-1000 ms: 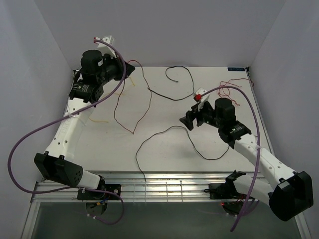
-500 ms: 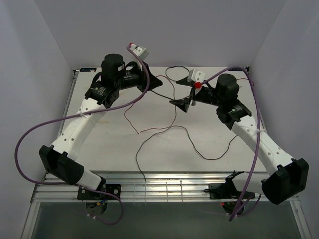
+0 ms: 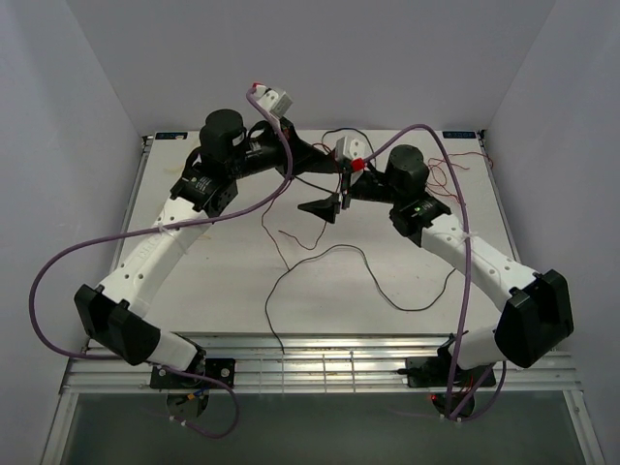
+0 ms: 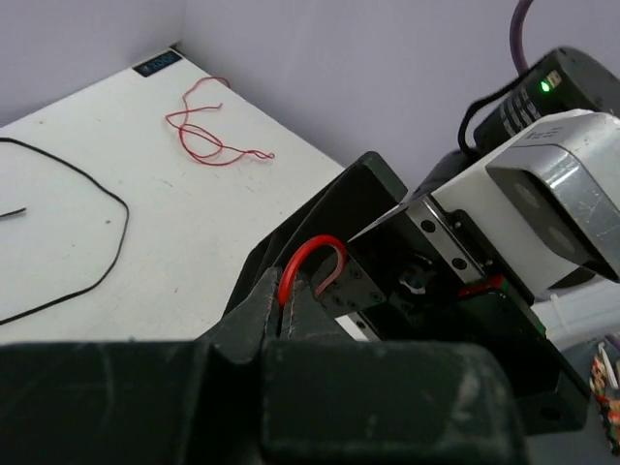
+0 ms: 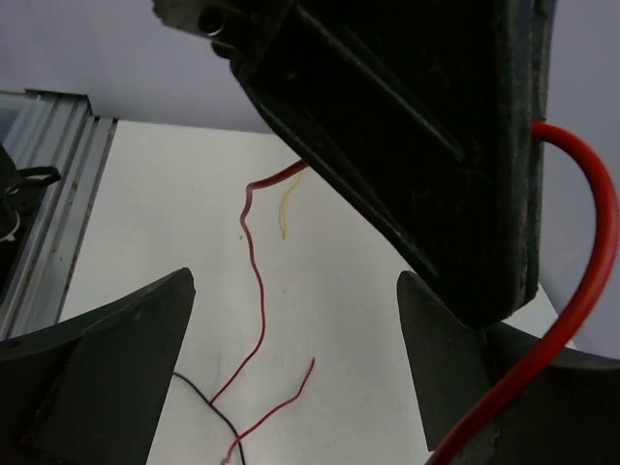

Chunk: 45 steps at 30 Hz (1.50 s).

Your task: Untangle the cables

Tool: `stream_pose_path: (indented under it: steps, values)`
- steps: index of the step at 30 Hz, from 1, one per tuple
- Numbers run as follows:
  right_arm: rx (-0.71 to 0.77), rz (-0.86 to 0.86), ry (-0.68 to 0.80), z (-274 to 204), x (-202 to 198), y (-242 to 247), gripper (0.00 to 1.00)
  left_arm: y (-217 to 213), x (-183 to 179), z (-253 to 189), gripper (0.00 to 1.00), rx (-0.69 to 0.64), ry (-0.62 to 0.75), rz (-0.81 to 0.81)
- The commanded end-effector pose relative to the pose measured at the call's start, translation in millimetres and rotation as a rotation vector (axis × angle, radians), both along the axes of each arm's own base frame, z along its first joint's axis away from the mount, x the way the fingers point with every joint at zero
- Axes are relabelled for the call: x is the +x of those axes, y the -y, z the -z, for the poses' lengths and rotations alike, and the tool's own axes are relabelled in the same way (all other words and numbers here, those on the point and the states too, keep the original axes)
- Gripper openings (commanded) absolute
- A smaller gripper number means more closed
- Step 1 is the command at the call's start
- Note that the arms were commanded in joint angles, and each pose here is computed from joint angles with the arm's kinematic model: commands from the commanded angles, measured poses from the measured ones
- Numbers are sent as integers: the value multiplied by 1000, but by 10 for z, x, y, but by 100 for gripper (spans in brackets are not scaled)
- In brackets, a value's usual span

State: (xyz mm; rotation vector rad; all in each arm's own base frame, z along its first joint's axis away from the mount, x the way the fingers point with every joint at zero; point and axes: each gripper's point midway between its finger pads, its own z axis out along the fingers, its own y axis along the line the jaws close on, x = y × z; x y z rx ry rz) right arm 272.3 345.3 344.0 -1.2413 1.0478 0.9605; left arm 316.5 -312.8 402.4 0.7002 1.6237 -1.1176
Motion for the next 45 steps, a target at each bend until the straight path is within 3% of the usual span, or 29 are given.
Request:
stream_pose_path:
  steps: [1, 7, 14, 15, 16, 18, 19, 20, 22, 23, 24, 26, 27, 30, 31, 39, 42, 43, 45]
  values:
    - [172, -12, 21, -414, -64, -211, 90, 9, -55, -358, 0, -100, 65, -94]
    - [354, 58, -146, -577, 89, -303, 90, 16, -49, -477, 0, -239, 56, -201]
    - [453, -65, -270, -624, -90, -340, 97, 79, -32, -451, 0, -324, 36, -258]
    - [464, -53, -275, -631, -70, -331, 90, 86, -37, -455, 0, -326, 37, -258]
    - [463, -30, -278, -626, -45, -317, 62, 89, -29, -449, 0, -324, 39, -264]
    - [465, 27, -288, -609, 35, -289, 36, 62, -26, -470, 0, -327, 52, -278]
    - [466, 59, -267, -648, 59, -246, 16, 46, -12, -469, 0, -325, 56, -288]
    - [430, 101, -301, -547, 120, -246, 9, 15, 3, -482, 0, -329, 60, -309]
    - [433, 218, -321, -531, 293, -138, 8, -21, 19, -471, 3, -326, 61, -331]
    - [403, 258, -344, -441, 365, -103, 8, -56, 46, -458, 14, -323, 61, -356]
    - [402, 297, -352, -425, 474, -4, 8, -89, 52, -444, 40, -313, 60, -373]
    - [395, 334, -396, -391, 589, 135, 8, -150, 79, -420, 62, -292, 61, -410]
    - [393, 365, -390, -395, 706, 290, 8, -218, 92, -449, 78, -285, 79, -442]
    - [380, 500, -363, -439, 1004, 662, 8, -339, 125, -453, 94, -262, 91, -504]
    - [382, 536, -348, -489, 1072, 762, 8, -362, 133, -461, 98, -256, 95, -516]
    - [432, 960, -118, -1251, 1857, 2168, 8, -621, 356, -41, 98, -92, 34, -709]
    - [396, 1119, -5, -1509, 2127, 2641, 8, -745, 423, 190, 98, -19, 2, -787]
    - [292, 1188, 33, -1441, 2217, 2770, 8, -796, 444, 232, 98, 1, -3, -817]
    - [237, 1392, 107, -1558, 2437, 3190, 8, -856, 489, 461, 98, 80, -48, -856]
